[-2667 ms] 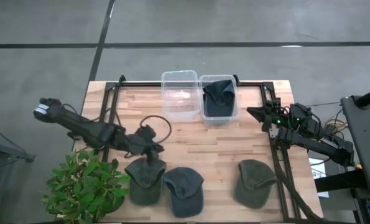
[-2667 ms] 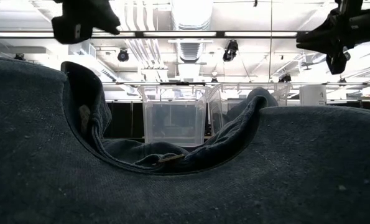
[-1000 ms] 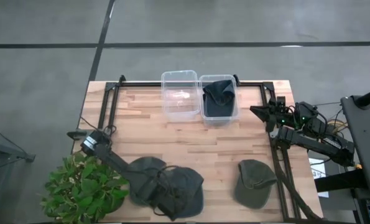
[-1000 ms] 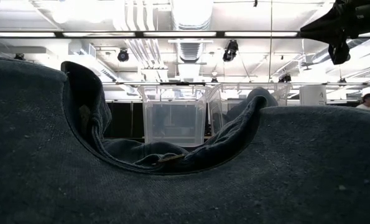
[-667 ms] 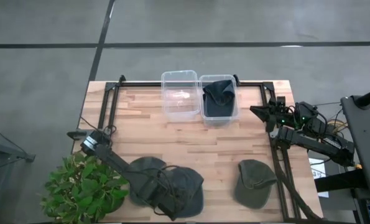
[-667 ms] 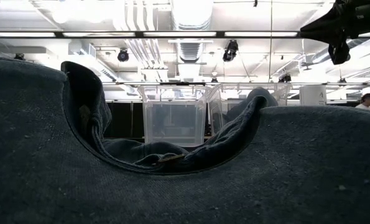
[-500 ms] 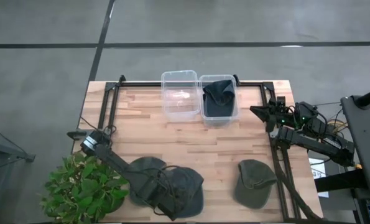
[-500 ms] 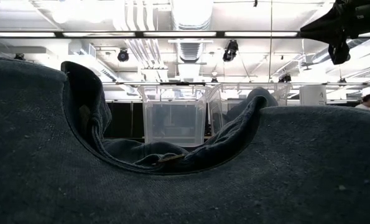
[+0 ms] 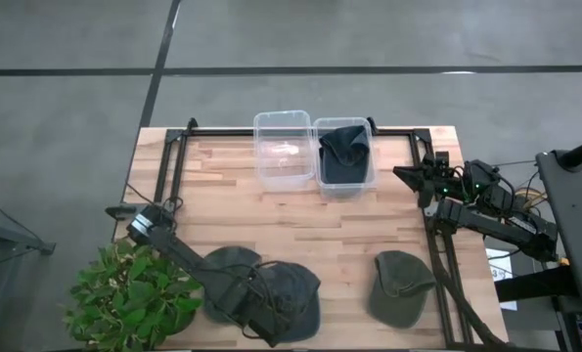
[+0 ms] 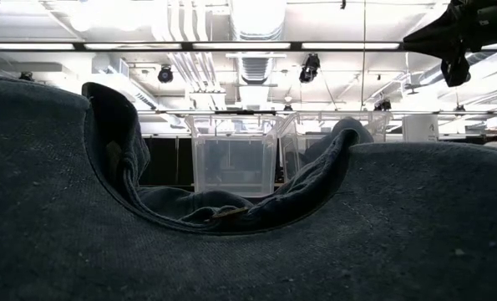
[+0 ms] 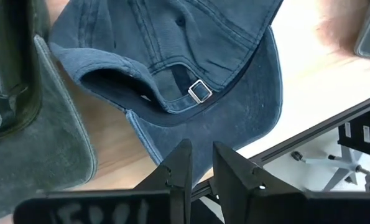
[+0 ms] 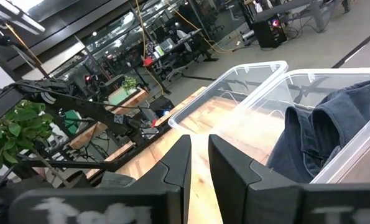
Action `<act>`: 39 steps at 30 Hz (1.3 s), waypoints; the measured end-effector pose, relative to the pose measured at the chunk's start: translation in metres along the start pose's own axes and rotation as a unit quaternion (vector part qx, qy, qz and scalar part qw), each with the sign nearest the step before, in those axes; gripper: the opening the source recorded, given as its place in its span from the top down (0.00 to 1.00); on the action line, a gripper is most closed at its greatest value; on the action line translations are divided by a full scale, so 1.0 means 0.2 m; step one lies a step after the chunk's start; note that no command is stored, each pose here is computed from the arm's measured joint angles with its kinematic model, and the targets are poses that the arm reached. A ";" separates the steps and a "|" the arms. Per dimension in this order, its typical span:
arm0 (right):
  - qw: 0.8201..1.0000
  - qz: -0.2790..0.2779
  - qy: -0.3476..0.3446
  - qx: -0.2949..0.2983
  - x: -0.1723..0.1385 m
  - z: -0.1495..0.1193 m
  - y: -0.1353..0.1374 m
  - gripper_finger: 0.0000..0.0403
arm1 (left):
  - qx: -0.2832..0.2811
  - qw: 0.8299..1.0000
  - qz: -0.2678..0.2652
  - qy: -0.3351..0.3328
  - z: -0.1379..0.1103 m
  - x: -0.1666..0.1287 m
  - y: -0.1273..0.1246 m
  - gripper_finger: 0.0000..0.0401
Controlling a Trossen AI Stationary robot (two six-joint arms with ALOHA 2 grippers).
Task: Pick & Place hat
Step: Put the blue cap into the right transparent bin
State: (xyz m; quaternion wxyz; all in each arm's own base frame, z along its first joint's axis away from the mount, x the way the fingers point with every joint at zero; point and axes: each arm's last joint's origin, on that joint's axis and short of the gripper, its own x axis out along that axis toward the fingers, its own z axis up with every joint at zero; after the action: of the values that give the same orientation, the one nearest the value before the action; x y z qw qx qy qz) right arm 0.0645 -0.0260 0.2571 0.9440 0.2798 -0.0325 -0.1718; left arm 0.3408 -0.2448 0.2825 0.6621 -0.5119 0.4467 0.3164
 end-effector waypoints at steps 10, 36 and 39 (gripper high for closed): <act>1.000 0.000 0.000 0.000 0.00 0.00 0.00 0.87 | 0.002 1.000 -0.001 0.005 0.00 0.00 0.00 0.71; 1.000 0.000 -0.001 -0.001 0.00 0.00 0.00 0.87 | -0.150 0.986 -0.007 0.071 -0.05 0.20 0.05 0.59; 1.000 0.000 0.000 -0.001 0.00 0.00 0.00 0.87 | -0.154 0.986 0.003 0.066 -0.05 0.20 0.06 0.59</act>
State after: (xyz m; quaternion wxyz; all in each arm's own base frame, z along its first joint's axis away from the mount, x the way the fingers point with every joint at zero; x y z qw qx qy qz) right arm 0.0645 -0.0260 0.2571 0.9443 0.2787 -0.0325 -0.1721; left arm 0.3436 -0.2520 0.2396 0.5430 -0.6263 0.4372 0.3489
